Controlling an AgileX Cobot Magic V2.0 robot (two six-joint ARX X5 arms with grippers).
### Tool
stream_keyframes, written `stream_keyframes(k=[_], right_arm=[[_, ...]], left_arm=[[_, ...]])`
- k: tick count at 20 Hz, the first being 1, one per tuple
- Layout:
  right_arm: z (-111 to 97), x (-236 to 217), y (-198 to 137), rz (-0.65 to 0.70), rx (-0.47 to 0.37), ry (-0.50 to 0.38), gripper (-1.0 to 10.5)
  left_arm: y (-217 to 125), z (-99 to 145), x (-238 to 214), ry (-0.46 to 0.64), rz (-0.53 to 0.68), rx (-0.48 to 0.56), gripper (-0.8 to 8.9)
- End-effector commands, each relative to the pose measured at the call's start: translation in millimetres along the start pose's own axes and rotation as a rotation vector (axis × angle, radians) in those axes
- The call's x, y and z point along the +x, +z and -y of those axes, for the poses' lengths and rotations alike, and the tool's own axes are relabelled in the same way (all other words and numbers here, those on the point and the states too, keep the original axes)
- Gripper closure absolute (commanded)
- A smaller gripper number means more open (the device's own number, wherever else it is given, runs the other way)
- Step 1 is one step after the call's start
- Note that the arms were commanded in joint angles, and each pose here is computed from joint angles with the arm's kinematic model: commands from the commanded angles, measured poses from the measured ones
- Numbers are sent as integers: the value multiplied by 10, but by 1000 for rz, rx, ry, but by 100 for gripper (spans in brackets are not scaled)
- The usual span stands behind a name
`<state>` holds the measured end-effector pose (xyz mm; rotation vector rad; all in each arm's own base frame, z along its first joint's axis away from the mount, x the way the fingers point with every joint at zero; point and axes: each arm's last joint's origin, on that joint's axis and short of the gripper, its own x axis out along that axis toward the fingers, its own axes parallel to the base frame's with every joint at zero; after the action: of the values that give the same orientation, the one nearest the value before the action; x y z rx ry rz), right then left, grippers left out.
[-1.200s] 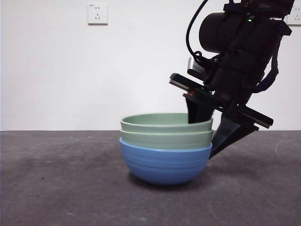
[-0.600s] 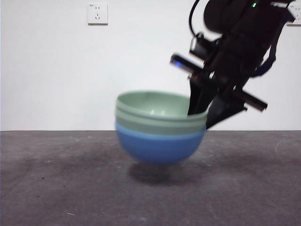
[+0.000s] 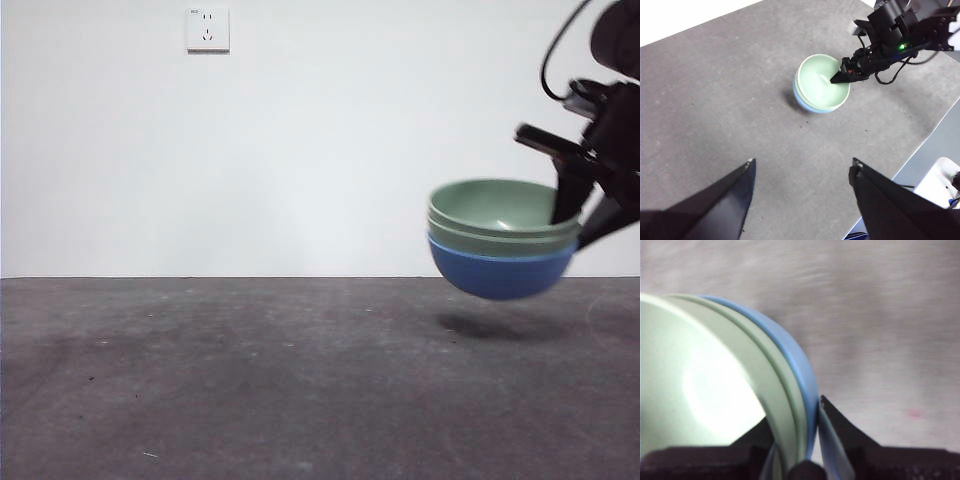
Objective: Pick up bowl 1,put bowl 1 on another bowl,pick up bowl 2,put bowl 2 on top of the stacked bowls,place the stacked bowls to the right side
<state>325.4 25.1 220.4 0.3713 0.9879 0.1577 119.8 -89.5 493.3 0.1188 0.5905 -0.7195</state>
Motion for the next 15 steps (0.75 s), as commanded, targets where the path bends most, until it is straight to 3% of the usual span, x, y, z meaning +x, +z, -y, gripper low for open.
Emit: stream_keyframes(k=[1,10,13,15], right_arm=[[109,96,23,-17,12,-10,959],[263,433,-63,-119,15,-40,949],[262,432,-64,-120,14,-37,744],[261,432,-67,-124,15,-33,716]], left_arm=[[1,3,-3,0,5,10,494],[-15,2,-3,1,-11,8,494],[-15,2,-3,2,-11,8,495],[-14,2,-3,2,-10,11,494]])
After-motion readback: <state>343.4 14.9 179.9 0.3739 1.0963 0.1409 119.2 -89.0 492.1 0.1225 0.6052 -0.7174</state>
